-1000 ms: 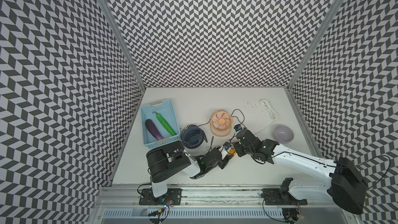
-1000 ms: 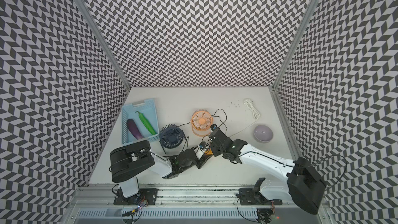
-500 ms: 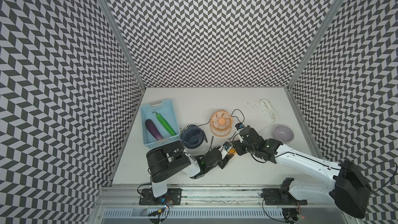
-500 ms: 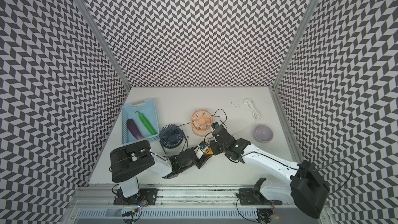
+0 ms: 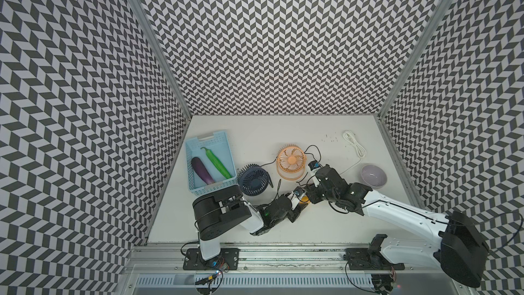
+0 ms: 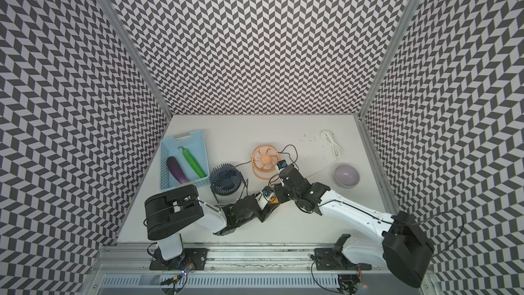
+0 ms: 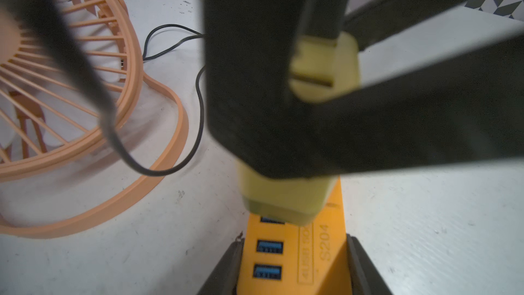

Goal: Unplug the desk fan from the power strip
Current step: Remove the plug from the socket, then place the plug at the center of the board.

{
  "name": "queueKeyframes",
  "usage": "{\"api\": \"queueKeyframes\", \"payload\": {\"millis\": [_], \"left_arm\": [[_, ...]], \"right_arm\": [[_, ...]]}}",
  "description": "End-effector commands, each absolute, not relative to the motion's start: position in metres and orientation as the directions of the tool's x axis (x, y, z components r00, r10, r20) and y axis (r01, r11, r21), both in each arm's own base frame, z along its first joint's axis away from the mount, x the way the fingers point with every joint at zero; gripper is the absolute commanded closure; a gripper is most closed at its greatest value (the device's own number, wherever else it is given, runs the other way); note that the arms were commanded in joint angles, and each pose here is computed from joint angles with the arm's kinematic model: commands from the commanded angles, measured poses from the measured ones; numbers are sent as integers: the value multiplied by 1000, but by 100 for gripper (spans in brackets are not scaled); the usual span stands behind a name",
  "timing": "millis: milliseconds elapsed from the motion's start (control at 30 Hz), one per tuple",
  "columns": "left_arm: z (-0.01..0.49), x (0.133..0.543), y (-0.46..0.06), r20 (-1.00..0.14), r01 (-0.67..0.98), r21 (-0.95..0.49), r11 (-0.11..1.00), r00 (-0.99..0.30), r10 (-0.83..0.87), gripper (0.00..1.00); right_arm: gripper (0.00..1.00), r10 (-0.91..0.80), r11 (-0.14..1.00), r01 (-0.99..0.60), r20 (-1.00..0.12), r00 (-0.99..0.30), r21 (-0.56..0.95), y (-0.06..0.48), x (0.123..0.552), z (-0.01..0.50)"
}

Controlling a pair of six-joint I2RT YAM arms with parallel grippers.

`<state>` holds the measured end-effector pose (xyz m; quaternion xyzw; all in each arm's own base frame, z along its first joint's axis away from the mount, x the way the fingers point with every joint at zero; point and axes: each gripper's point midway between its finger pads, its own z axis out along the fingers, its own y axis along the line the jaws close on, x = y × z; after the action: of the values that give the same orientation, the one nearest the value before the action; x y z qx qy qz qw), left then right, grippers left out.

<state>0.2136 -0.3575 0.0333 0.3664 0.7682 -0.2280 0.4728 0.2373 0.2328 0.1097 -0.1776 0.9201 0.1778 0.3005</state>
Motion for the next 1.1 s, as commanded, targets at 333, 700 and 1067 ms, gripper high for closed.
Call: {"api": "queueKeyframes", "payload": {"millis": [333, 700, 1067], "left_arm": [[8, 209, -346, -843, 774, 13, 634, -333, 423, 70], [6, 208, -348, -837, 774, 15, 633, -336, 431, 68], [3, 205, -350, -833, 782, 13, 623, -336, 439, 68]], "right_arm": [[95, -26, 900, -340, -745, -667, 274, 209, 294, 191], [95, 202, 919, -168, -793, -574, 356, 160, 359, 228], [95, 248, 893, -124, -703, -667, 433, 169, 403, 188]]}}
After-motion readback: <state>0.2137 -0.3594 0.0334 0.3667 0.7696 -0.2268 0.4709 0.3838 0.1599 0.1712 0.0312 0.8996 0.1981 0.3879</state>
